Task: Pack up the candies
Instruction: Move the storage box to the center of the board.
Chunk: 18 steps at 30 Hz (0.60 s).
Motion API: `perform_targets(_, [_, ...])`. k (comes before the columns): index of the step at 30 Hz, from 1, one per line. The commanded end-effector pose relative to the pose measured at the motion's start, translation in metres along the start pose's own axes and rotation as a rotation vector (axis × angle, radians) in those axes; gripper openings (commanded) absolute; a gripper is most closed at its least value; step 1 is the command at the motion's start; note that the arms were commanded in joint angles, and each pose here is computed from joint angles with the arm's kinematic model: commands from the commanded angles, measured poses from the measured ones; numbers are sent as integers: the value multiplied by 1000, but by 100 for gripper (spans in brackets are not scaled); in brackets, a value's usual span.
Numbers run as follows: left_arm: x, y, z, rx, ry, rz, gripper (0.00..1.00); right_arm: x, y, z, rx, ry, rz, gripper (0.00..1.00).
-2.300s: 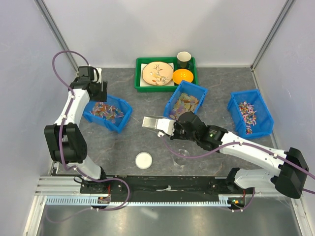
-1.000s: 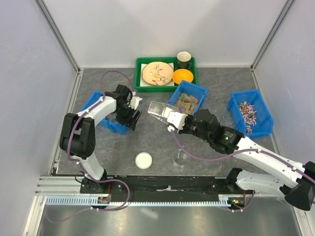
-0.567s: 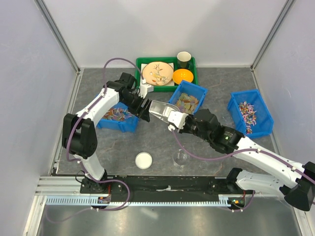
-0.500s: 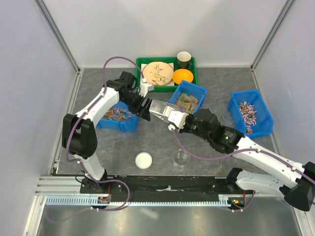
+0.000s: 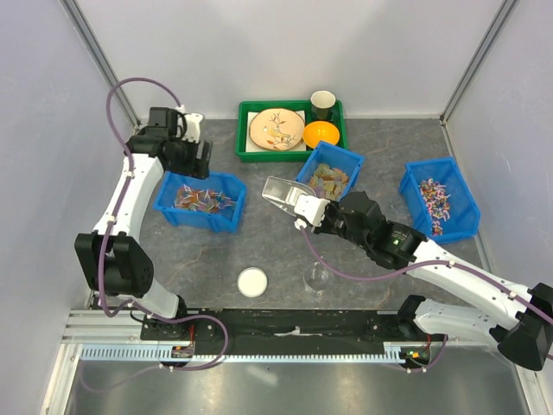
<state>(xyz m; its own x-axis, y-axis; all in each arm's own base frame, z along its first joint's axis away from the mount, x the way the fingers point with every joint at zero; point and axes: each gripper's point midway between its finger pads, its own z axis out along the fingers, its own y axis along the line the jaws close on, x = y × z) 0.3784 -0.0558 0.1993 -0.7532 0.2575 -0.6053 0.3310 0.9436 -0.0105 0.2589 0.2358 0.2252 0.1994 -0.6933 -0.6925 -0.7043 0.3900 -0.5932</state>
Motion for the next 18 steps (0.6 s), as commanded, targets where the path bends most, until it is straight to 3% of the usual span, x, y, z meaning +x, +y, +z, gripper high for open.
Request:
perform_targets(1, [11, 52, -3, -194, 19, -108, 84, -11, -9, 1, 39, -52, 5, 0])
perform_targets(6, [33, 81, 14, -268, 97, -175, 84, -12, -7, 2, 27, -57, 11, 0])
perform_targets(18, [39, 111, 16, -430, 127, -226, 84, -7, -2, 5, 15, -41, 7, 0])
